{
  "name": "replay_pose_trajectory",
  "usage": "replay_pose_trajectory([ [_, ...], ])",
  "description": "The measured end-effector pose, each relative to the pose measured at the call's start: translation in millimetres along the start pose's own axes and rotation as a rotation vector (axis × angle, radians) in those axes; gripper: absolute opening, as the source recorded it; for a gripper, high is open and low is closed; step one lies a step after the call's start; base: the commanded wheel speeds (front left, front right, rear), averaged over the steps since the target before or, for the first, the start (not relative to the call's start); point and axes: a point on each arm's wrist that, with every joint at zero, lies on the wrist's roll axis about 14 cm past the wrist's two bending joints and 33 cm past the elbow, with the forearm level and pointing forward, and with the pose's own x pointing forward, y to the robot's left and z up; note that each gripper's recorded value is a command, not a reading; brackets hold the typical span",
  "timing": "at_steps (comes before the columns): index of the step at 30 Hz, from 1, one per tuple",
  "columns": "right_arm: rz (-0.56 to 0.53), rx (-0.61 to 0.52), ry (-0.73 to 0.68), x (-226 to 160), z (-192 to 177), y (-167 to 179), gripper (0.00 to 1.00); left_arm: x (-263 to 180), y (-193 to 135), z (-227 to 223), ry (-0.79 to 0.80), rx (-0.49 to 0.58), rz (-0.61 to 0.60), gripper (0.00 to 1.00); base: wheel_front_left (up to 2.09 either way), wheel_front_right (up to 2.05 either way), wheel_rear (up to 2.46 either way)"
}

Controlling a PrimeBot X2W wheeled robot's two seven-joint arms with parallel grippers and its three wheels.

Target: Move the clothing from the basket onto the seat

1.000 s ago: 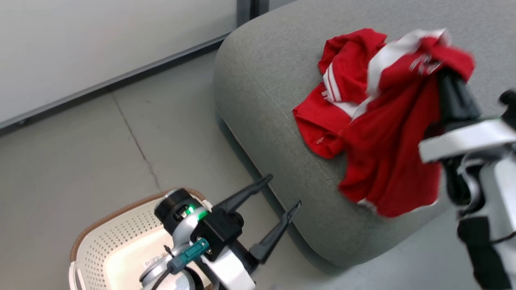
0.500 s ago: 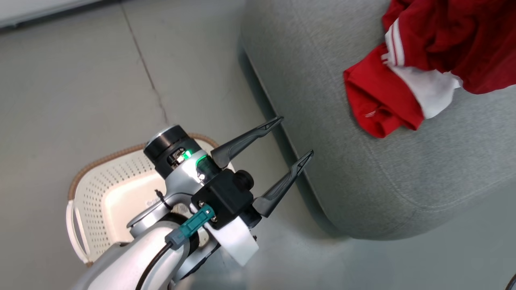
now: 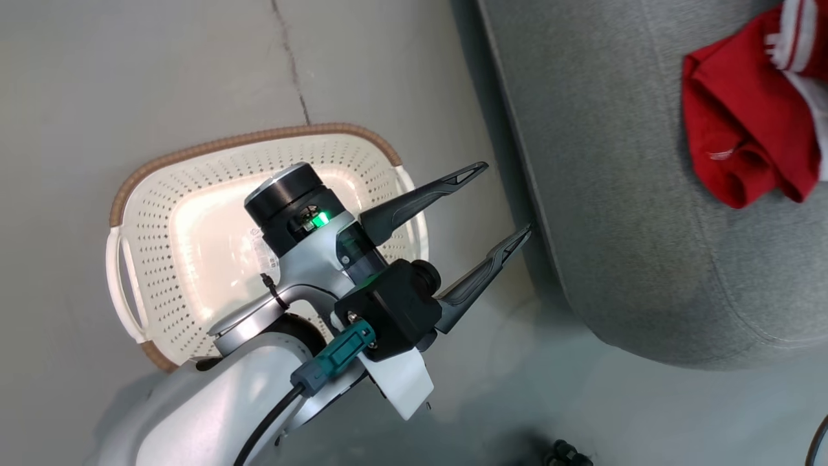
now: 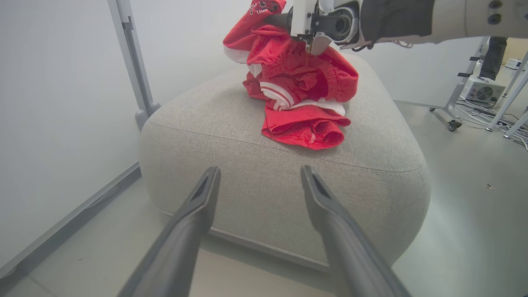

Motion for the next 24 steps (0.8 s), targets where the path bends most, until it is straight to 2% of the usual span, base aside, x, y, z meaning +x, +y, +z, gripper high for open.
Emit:
replay_pose_trajectory([
  [3, -0.007, 0.018, 0.057, 2.7, -28.1, 4.4, 0.0, -3.5, 7.1, -10.4, 0.016, -0.013, 0.014, 1.0, 0.0, 0.0, 0.0],
  [4, -0.005, 0.021, 0.07, 3.1, -34.7, 6.8, 0.23, -4.5, 8.5, -13.1, 0.021, -0.017, 0.018, 1.0, 0.0, 0.0, 0.0],
  [5, -0.007, 0.026, 0.075, 3.4, -37.7, 7.5, 0.23, -5.1, 9.4, -15.0, 0.024, -0.019, 0.02, 1.0, 0.0, 0.0, 0.0],
  [6, -0.012, 0.03, 0.071, 3.6, -36.8, 6.4, 0.73, -5.5, 10.2, -15.9, 0.026, -0.019, 0.023, 1.0, 0.0, 0.0, 0.0],
  [7, -0.013, 0.026, 0.064, 3.4, -33.7, 5.2, 1.0, -5.5, 10.7, -15.6, 0.028, -0.016, 0.025, 1.0, 0.0, 0.0, 0.0],
  [16, 0.015, -0.014, 0.045, -34.3, -12.9, 3.5, 1.0, -10.4, -1.4, 10.1, -0.01, -0.014, 0.058, 1.0, 0.0, 0.0, 0.0],
  [24, 0.049, -0.014, -0.03, -80.1, 20.8, 1.4, 1.0, -28.9, -18.2, 40.9, -0.055, -0.034, 0.162, 1.0, 0.0, 0.0, 0.0],
])
